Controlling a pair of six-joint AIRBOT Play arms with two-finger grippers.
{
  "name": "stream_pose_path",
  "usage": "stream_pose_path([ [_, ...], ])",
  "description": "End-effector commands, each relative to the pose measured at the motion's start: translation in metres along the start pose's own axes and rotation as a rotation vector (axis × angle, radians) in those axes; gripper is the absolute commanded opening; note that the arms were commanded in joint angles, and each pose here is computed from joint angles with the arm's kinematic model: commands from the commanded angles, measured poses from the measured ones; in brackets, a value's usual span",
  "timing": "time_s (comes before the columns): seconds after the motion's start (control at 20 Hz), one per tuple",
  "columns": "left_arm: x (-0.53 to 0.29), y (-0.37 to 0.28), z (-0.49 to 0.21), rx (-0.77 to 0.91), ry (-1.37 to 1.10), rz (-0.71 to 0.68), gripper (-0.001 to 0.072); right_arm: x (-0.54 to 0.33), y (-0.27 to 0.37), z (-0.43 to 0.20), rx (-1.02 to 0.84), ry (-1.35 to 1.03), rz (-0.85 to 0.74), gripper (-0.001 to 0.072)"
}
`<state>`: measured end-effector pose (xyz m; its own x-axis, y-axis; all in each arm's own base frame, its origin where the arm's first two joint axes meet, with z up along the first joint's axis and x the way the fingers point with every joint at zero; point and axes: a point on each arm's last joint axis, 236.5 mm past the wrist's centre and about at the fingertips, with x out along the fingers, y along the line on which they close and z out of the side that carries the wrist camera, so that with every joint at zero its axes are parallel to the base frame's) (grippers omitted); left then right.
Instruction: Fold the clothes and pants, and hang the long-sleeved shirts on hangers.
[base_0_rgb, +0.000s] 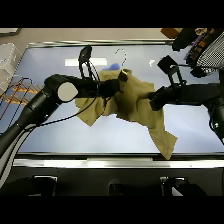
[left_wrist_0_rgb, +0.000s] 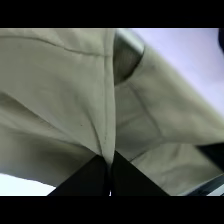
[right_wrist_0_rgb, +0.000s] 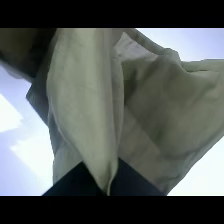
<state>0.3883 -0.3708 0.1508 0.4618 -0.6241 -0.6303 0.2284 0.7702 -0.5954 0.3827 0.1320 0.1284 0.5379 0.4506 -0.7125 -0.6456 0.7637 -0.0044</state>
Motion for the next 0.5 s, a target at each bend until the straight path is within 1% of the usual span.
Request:
stream_pose_path([
  [0.0,0.013,0.012,-0.027,0.04,0.081,0.044,0.0022,-0.011,-0.001,0.011,0.04,-0.042,-0.03,0.0023],
  [0.15,0.033,0.015,-0.028,0.033,0.077,0.04,0.0022,-0.034,0.004,0.021,0.026,-0.092,-0.051,0.0023],
  [0.35,0.046,-0.013,-0.027,0.043,0.018,-0.038,0.0022,-0.05,0.013,0.024,0.041,-0.11,-0.049,0.0023],
  [0.45,0.048,-0.015,-0.033,0.053,0.031,-0.036,0.0023,-0.051,0.016,0.022,0.067,-0.105,-0.041,0.0024],
])
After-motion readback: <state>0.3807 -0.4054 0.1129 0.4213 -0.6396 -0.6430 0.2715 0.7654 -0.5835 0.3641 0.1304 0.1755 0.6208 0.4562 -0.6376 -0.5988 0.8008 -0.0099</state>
